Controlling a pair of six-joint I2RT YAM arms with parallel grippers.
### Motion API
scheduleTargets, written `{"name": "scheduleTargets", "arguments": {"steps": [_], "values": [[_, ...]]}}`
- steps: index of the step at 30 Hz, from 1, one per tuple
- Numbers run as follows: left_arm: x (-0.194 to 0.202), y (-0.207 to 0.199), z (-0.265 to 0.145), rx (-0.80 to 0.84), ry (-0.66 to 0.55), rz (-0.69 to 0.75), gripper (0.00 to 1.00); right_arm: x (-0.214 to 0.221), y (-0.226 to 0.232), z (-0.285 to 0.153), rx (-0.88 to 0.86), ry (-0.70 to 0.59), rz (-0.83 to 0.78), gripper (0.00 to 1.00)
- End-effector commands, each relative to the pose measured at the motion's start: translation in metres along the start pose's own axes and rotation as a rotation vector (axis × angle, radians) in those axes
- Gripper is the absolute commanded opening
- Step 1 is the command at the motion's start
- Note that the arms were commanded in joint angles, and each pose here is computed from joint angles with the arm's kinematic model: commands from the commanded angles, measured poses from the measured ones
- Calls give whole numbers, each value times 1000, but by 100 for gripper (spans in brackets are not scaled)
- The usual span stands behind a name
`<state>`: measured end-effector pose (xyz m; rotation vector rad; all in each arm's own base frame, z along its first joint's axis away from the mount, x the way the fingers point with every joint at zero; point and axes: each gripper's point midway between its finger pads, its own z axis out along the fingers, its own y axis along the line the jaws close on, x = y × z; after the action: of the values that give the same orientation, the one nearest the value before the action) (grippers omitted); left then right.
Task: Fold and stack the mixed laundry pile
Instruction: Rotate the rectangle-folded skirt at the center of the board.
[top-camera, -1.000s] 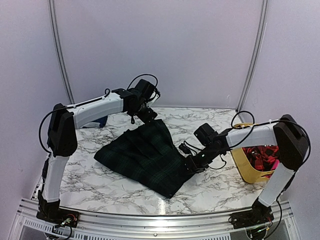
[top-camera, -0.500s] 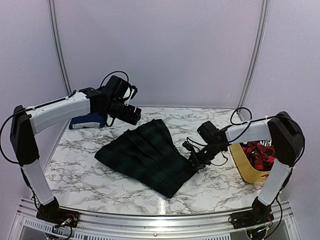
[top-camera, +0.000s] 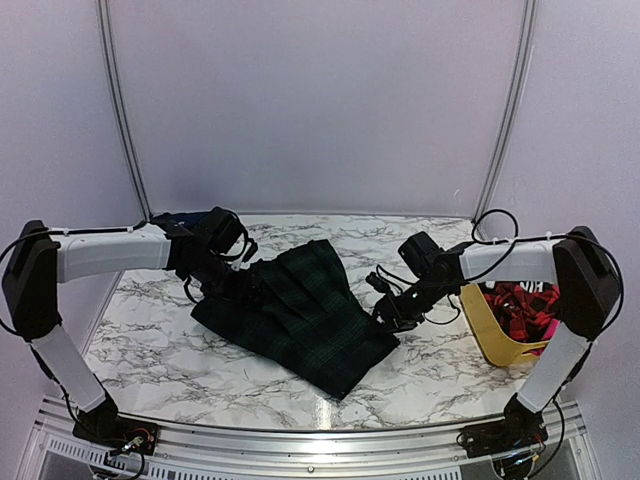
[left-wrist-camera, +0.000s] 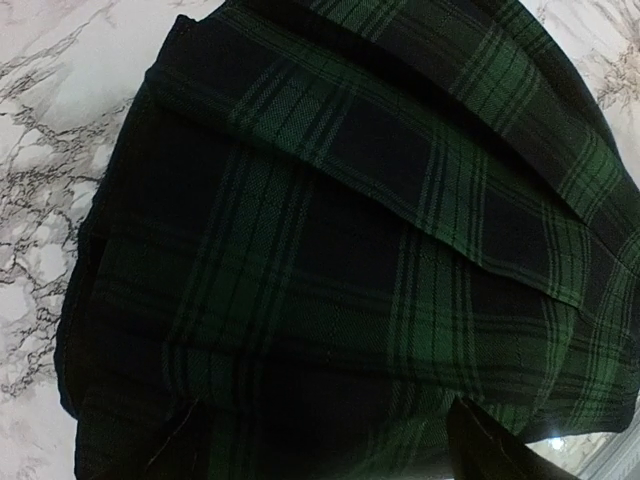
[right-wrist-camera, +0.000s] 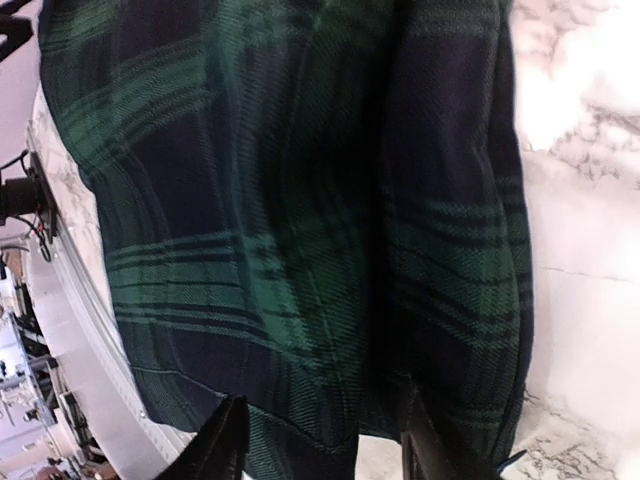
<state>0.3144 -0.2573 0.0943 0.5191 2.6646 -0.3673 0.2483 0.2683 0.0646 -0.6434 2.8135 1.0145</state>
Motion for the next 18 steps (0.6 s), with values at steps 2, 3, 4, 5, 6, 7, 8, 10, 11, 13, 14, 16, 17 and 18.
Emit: {"name": "scheduleTargets", "arguments": {"steps": [2,3,4,5,6,7,8,10,11,13,14,16,17,18], "values": [[7,-2,-31,23,-51,-72,83,-24,-5,-33,17,-92,16,56],[16,0,-27,17,-31,-79,82,-27,-9,-32,18,-102,28,56],[23,2,-22,11,-10,-86,79,-29,-12,-29,20,-104,33,56],[29,4,-16,3,12,-87,76,-30,-17,-23,26,-95,40,56],[32,4,-10,-2,29,-82,74,-28,-23,-15,30,-81,49,55],[34,6,-3,-16,45,-72,71,-27,-29,-8,32,-66,55,54],[33,8,3,-32,55,-62,68,-24,-34,0,34,-49,63,52],[28,12,17,-64,70,-43,62,-17,-42,12,30,-21,80,46],[22,15,22,-83,71,-36,59,-15,-42,16,11,-13,83,43],[12,24,35,-129,76,-23,52,-7,-41,24,-11,6,93,39],[2,26,40,-131,72,-25,51,-4,-38,27,-22,14,92,37],[-10,37,54,-140,84,-40,46,3,-27,34,-55,21,86,36],[-15,45,66,-153,102,-42,44,4,-19,37,-73,18,82,36],[-23,54,73,-168,104,-43,43,5,-8,40,-98,15,83,36]]}}
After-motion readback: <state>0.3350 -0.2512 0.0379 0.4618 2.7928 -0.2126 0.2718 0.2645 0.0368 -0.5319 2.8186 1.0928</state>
